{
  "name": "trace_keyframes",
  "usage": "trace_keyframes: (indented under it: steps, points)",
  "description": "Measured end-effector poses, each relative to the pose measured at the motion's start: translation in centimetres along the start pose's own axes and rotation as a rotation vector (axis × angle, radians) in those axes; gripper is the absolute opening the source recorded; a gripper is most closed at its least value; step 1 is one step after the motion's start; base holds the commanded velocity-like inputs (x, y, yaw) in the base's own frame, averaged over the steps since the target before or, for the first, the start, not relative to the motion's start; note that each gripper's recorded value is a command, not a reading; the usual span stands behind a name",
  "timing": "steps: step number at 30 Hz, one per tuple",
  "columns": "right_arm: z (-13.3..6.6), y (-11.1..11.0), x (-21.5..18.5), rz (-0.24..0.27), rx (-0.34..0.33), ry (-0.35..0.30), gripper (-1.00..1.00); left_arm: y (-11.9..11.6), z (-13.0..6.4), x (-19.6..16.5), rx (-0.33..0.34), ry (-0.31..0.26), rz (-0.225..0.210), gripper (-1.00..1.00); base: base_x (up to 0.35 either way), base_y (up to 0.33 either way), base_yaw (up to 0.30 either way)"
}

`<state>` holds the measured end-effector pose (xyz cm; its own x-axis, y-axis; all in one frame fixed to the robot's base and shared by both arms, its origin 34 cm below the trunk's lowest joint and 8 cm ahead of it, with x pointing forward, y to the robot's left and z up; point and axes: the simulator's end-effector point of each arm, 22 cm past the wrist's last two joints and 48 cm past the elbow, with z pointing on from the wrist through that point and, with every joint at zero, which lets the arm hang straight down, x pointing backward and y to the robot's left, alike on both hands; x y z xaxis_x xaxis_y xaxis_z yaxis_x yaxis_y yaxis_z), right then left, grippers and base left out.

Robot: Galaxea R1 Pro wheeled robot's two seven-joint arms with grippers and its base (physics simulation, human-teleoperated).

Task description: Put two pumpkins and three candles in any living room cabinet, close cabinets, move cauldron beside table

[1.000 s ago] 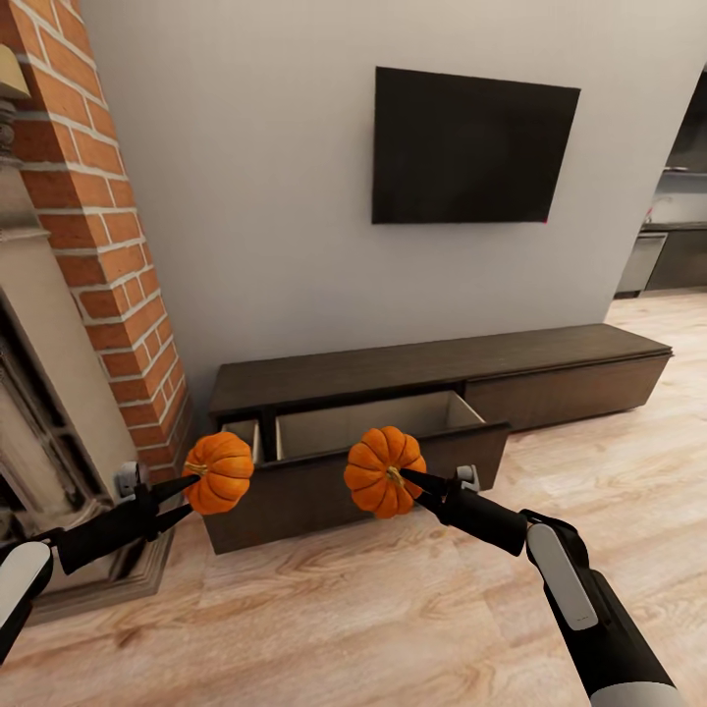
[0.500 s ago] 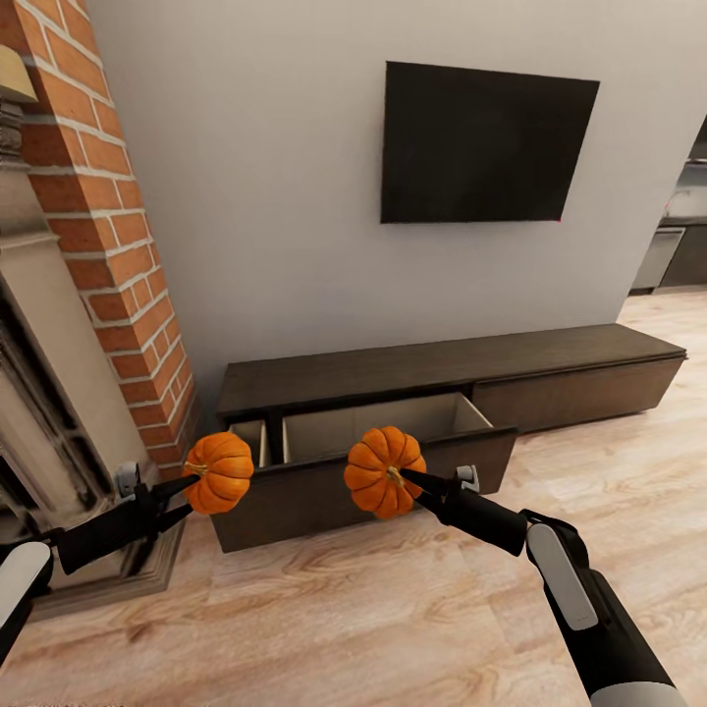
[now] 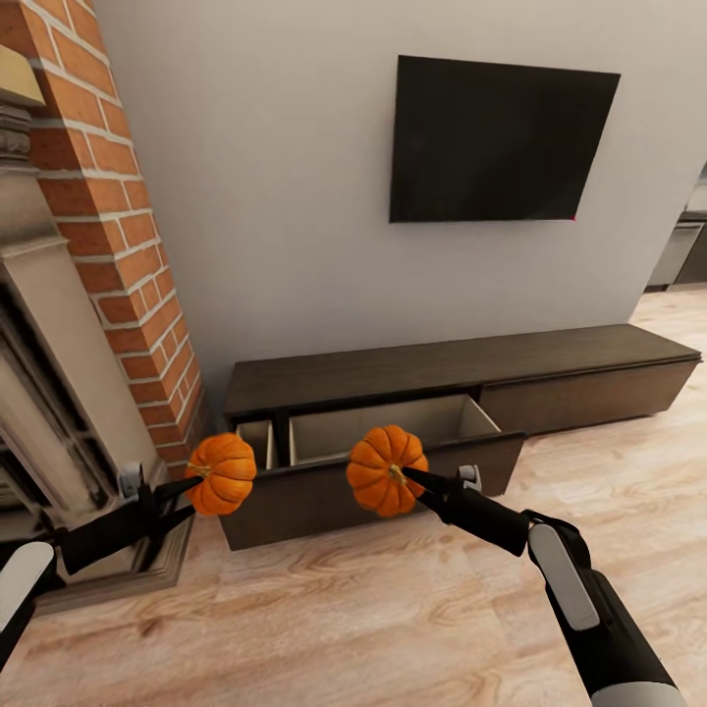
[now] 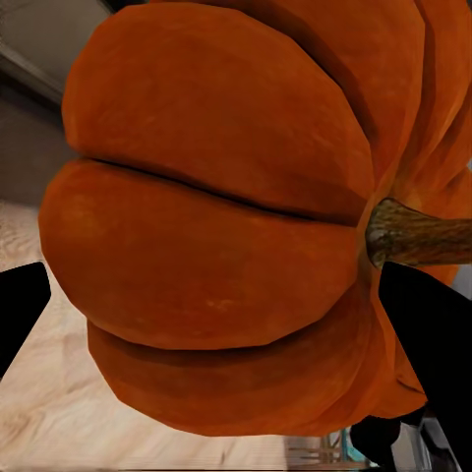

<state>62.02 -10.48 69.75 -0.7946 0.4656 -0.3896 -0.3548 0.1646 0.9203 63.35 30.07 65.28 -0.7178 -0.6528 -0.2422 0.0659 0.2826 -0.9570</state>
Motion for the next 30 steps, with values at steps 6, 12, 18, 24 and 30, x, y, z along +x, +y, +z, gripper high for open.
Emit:
trace_keyframes:
  steps: [6,12,18,24,30]
  points:
    - [-0.6,0.2,-1.7,0.016,0.011,-0.034,-1.0,-0.6,0.4,0.1,-0.009,0.017,-0.007,-1.0,0.0,0.0,0.069]
    - [-0.5,0.7,-2.4,0.028,0.015,-0.037,-1.0,-1.4,0.6,-0.3,-0.013,0.021,-0.016,-1.0,0.0,0.0,0.069]
    - [-0.4,0.6,-2.6,0.044,0.026,-0.035,-1.0,-1.7,0.7,-0.5,-0.019,0.022,-0.023,-1.0,0.0,0.0,0.069]
    - [-0.4,0.3,-2.5,0.052,0.028,-0.034,-1.0,-1.5,0.6,-0.7,-0.018,0.017,-0.031,-1.0,0.0,0.0,0.039]
    - [-0.4,0.2,-2.5,0.05,0.031,-0.032,-1.0,-1.6,0.6,-0.8,-0.017,0.017,-0.025,-1.0,0.0,-0.17,-0.077]
